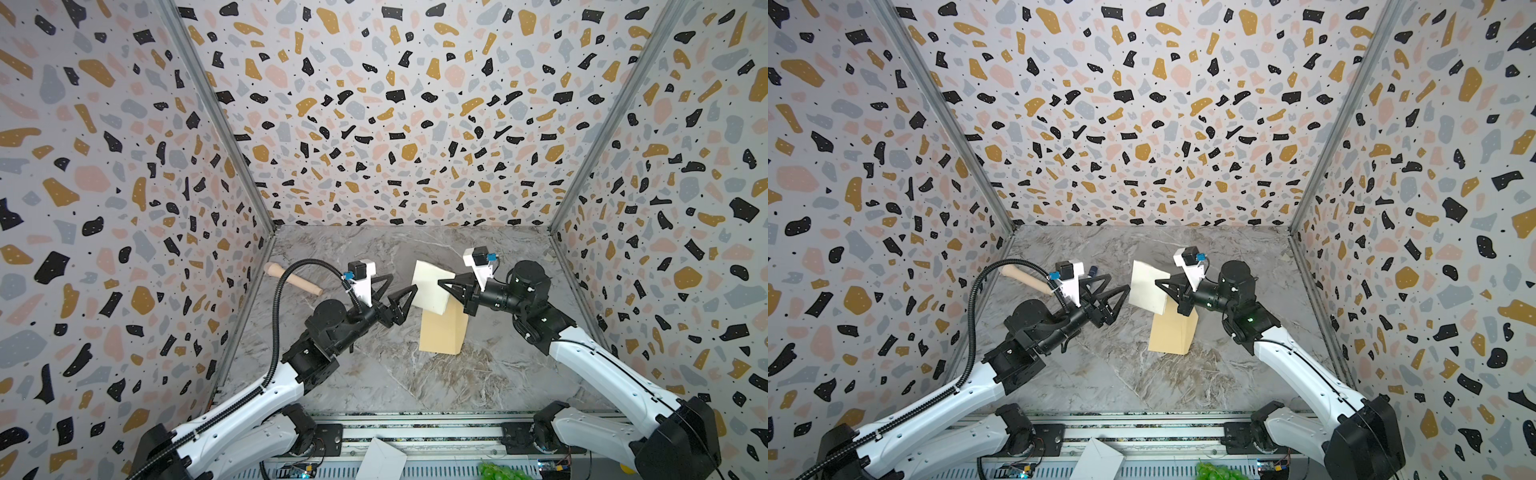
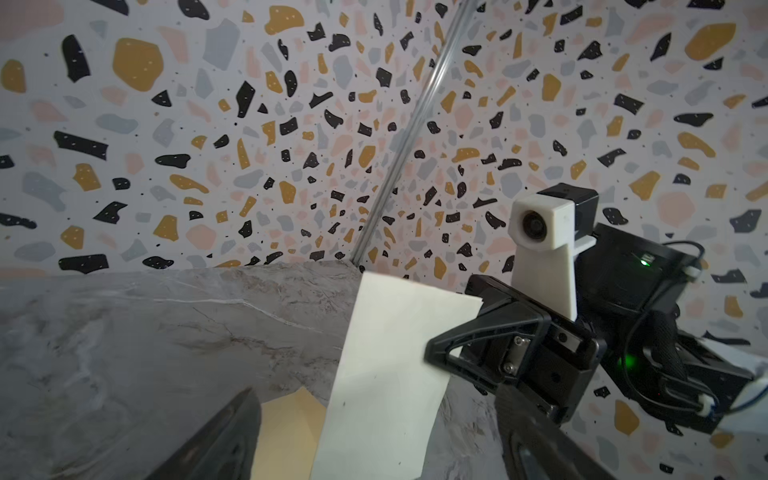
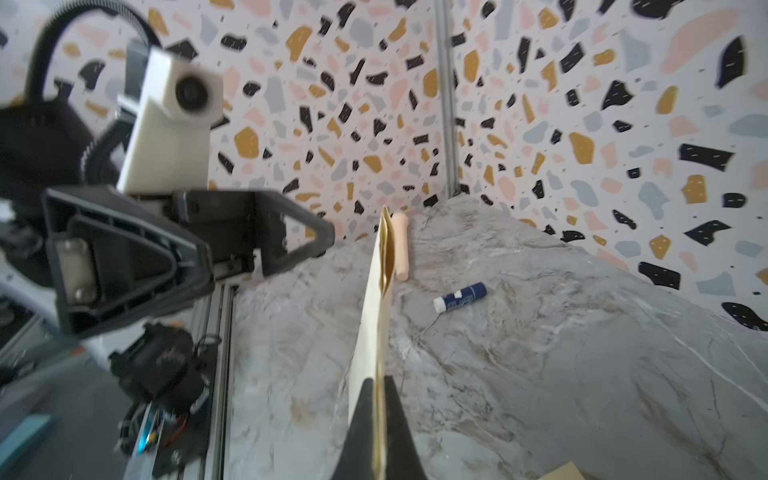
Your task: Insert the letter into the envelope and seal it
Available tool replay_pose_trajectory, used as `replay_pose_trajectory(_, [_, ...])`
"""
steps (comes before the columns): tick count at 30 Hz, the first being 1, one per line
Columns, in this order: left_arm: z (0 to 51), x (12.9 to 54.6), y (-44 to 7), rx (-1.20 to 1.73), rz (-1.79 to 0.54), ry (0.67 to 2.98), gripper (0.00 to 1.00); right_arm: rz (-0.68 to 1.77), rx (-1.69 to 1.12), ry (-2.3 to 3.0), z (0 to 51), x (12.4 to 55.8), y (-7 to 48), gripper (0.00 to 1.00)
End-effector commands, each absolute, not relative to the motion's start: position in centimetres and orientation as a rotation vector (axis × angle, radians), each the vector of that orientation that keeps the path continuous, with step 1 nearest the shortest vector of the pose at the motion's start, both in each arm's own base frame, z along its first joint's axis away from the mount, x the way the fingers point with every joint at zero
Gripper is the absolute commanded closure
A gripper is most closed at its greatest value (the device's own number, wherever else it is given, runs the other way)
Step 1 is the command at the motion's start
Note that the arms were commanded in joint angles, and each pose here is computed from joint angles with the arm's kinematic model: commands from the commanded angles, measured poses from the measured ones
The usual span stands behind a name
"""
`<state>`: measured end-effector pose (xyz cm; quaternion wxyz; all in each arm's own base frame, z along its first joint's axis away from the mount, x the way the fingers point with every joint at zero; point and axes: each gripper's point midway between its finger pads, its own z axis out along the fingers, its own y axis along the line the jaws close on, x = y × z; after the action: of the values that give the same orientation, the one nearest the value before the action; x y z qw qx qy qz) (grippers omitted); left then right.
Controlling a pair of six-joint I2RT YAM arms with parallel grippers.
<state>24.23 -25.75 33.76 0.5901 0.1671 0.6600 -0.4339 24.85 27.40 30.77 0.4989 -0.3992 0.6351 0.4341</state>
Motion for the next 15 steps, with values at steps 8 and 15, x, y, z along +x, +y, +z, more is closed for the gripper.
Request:
replay_pose_trajectory(8, [33.3, 21.1, -28.9, 0.771, -1.049, 1.469, 0.22, 1.235, -1.336, 1.355, 30.3, 18.5, 27.6, 1.00])
replay_pose_trajectory(15, [32.9, 20.5, -29.5, 0.796, -1.104, 1.460, 0.45, 1.230, -1.333, 1.341, 30.5, 18.5, 27.6, 1.00])
